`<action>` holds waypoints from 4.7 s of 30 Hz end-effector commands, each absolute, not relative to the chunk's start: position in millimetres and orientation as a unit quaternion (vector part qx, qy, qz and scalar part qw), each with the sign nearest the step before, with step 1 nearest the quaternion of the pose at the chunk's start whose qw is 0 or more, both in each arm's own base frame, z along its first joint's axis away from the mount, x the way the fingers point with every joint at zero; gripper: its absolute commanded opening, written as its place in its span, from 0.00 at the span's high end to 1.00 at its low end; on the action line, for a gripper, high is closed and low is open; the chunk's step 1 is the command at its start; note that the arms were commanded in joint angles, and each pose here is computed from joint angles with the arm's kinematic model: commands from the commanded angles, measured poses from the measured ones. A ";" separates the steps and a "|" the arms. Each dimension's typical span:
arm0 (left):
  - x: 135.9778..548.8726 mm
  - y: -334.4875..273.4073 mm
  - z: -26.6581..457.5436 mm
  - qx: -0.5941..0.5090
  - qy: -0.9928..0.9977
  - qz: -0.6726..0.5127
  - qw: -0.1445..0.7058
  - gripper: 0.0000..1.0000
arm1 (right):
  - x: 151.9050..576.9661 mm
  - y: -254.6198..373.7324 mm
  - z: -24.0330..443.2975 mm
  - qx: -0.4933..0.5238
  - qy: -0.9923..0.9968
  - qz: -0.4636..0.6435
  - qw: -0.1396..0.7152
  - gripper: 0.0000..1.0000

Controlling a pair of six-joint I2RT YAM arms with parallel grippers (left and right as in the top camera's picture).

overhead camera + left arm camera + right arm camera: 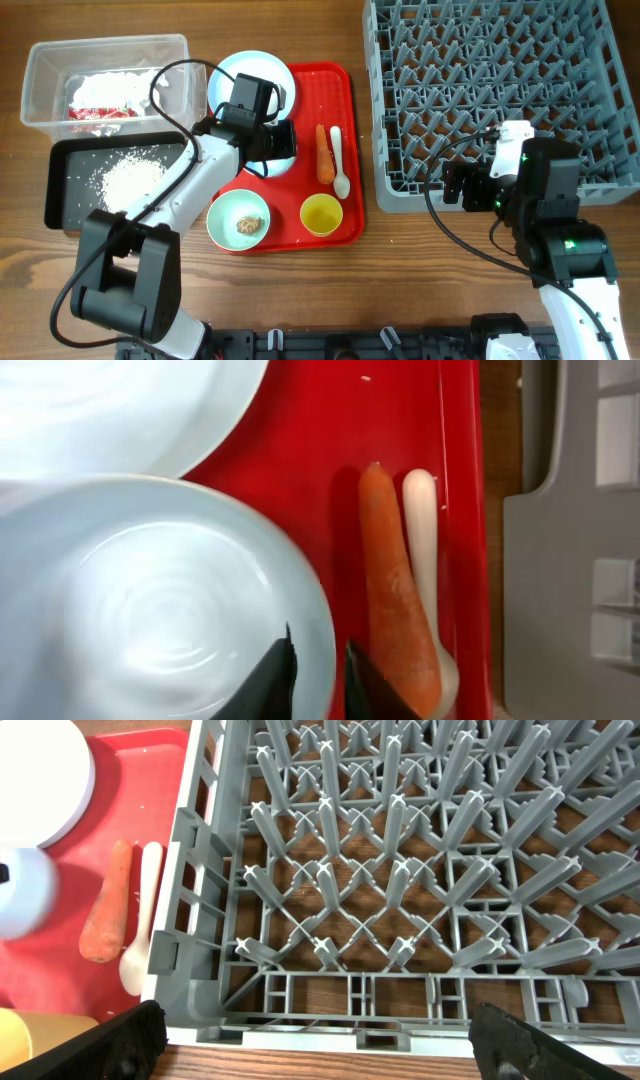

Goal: Sort waste into correct bins and load items into the dishwasher rack
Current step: 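Grasp the small bowl of food with the left gripper, then tip the small bowl over the black tray to empty the food, then return the empty small bowl onto the red tray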

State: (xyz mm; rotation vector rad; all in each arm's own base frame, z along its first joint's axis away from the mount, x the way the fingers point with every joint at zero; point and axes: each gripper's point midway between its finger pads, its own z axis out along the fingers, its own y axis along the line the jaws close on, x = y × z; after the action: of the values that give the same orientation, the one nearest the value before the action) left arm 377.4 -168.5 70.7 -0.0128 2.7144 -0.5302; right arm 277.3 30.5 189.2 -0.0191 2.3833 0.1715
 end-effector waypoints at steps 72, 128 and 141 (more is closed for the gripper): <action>335.5 3.6 161.3 -0.189 0.903 -0.305 0.236 0.96 | 280.7 33.1 199.6 -0.016 0.923 0.071 0.379 0.00; 360.9 -34.9 158.1 -0.077 0.844 -0.477 0.235 0.96 | 280.1 33.1 199.0 -0.015 0.923 0.071 0.377 0.00; 334.3 -84.6 89.5 -0.016 0.954 -0.267 0.134 0.96 | 280.2 33.1 199.2 -0.016 0.923 0.071 0.377 0.00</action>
State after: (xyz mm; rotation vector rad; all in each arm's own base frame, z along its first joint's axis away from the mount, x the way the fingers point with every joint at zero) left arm 331.2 -87.0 95.9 -0.1211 2.7190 -0.9908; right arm 277.1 30.5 189.0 -0.0190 2.3844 0.1715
